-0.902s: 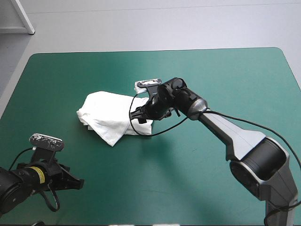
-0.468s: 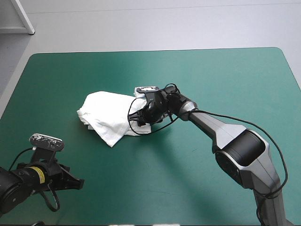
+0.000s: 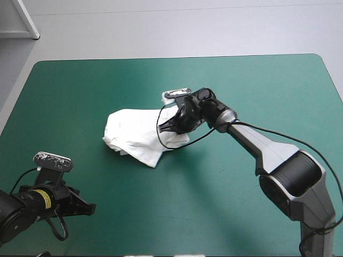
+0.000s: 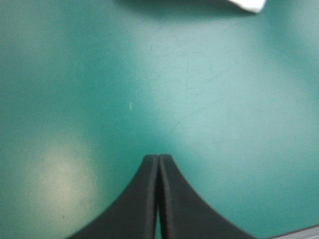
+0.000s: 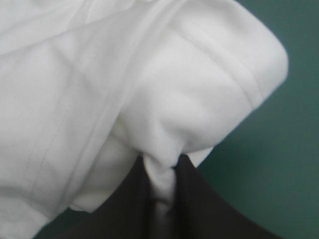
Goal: Fold the cloth
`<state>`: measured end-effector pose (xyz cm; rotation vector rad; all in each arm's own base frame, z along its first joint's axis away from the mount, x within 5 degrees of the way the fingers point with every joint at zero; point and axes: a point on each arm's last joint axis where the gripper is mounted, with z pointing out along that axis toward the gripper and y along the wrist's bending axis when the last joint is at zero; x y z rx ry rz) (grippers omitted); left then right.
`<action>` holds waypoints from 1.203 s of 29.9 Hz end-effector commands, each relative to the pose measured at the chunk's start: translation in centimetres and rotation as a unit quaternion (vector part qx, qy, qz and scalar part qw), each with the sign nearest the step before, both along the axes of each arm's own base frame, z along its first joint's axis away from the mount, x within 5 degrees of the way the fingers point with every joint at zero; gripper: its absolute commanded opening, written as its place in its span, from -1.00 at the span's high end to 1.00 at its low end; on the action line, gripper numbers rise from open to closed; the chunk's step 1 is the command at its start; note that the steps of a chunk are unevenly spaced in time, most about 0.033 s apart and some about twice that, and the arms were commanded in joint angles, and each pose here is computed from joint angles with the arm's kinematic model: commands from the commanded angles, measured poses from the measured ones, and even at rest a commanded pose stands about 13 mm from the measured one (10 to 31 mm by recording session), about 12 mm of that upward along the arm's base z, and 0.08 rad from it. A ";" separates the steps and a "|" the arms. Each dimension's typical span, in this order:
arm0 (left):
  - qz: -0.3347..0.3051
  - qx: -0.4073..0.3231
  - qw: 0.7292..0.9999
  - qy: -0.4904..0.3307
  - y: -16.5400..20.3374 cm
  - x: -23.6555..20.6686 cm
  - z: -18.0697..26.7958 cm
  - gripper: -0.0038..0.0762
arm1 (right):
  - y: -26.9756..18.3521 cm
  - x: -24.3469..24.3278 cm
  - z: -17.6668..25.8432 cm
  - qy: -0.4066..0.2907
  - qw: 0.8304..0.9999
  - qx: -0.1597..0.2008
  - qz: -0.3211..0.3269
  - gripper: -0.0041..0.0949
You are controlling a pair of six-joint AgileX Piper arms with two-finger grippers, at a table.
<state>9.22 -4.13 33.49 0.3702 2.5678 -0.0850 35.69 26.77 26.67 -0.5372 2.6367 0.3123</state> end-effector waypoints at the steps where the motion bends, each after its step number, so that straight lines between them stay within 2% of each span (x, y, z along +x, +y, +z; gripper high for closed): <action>1: 0.004 0.003 1.000 0.002 0.2 -0.2 0.5 0.93 | -5.4 0.5 6.0 -0.072 0.996 -0.034 -0.051 0.95; 4: 0.004 0.003 1.000 0.002 0.2 -0.2 0.5 0.93 | -10.1 1.2 6.8 -0.055 0.988 -0.101 -0.101 0.95; 6: 0.004 0.003 1.000 0.002 0.2 -0.2 0.5 0.93 | -13.4 1.6 7.6 -0.053 0.982 -0.115 -0.140 0.95; 10: 0.004 0.003 1.000 0.002 0.2 -0.2 0.5 0.93 | -18.8 1.8 9.5 -0.063 0.970 -0.111 -0.207 0.95; 14: 0.004 0.003 1.000 0.002 0.2 -0.2 0.5 0.93 | -24.1 1.9 9.7 -0.038 0.956 -0.130 -0.261 0.95; 19: 0.004 0.003 1.000 0.002 0.2 -0.2 0.5 0.93 | -27.5 1.9 9.6 -0.022 0.950 -0.117 -0.288 0.95; 24: 0.004 0.003 1.000 0.002 0.2 -0.2 0.5 0.93 | -28.4 2.4 9.0 -0.017 0.951 -0.093 -0.294 0.93; 25: 0.004 0.003 1.000 0.002 0.2 -0.2 0.5 0.93 | -28.4 2.7 8.6 -0.010 0.951 -0.091 -0.294 0.85; 27: 0.004 0.003 1.000 0.002 0.2 -0.2 0.5 0.93 | -28.4 2.8 8.2 0.001 0.952 -0.087 -0.295 0.48; 29: 0.004 0.003 1.000 0.002 0.2 -0.2 0.5 0.93 | -28.4 2.8 7.9 0.011 0.950 -0.085 -0.300 -0.14; 32: 0.004 0.002 1.000 0.003 0.2 -0.2 0.5 0.93 | -28.4 2.8 8.0 0.013 0.948 -0.084 -0.306 -0.92; 33: 0.004 0.002 1.000 0.003 0.2 -0.2 0.5 0.93 | -28.4 2.7 8.1 0.012 0.948 -0.084 -0.306 -0.99; 36: 0.004 0.002 1.000 0.003 0.2 -0.2 0.5 0.93 | -28.4 2.5 8.5 0.007 0.948 -0.082 -0.307 -0.94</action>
